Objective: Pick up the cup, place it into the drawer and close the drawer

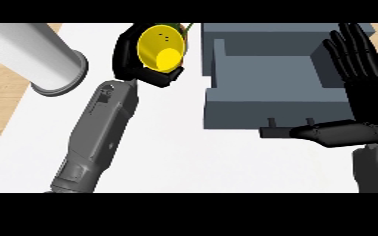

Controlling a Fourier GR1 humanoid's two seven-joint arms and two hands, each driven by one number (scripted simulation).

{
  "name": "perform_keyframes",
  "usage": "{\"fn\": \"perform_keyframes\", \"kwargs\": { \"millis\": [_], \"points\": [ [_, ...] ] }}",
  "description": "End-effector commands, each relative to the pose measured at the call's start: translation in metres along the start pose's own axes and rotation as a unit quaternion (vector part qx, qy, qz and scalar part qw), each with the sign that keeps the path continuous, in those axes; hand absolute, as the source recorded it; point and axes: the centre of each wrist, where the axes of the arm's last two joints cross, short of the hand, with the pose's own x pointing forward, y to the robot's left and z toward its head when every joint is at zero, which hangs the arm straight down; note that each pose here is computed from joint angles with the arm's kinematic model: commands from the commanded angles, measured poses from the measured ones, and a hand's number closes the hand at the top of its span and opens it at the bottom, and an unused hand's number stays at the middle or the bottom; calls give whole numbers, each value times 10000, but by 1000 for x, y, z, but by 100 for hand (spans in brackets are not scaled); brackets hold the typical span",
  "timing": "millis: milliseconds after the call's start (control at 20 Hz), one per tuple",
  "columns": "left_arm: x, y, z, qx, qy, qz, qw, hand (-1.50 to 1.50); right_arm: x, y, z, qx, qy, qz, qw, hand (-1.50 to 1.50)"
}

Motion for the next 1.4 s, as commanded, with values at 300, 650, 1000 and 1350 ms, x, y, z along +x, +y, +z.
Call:
{"fn": "perform_keyframes", "kwargs": {
  "millis": [300, 650, 1000, 1350],
  "points": [
    [71, -84, -95, -180, 124, -495, 9985, 150, -7, -4, 1, -9, -135, 4, 9999, -150],
    [63, -111, -114, -146, 1044, -978, 9896, 150, 10, 6, -14, 175, -225, -36, 9996, -150],
    [38, -111, -99, -337, 1864, -1325, 9729, 150, 4, -2, -11, 236, -207, -76, 9995, -150],
    [16, -104, -76, -954, 2430, -1610, 9518, 150, 9, 16, -23, 591, -362, -188, 9974, -150]
  ]
}}
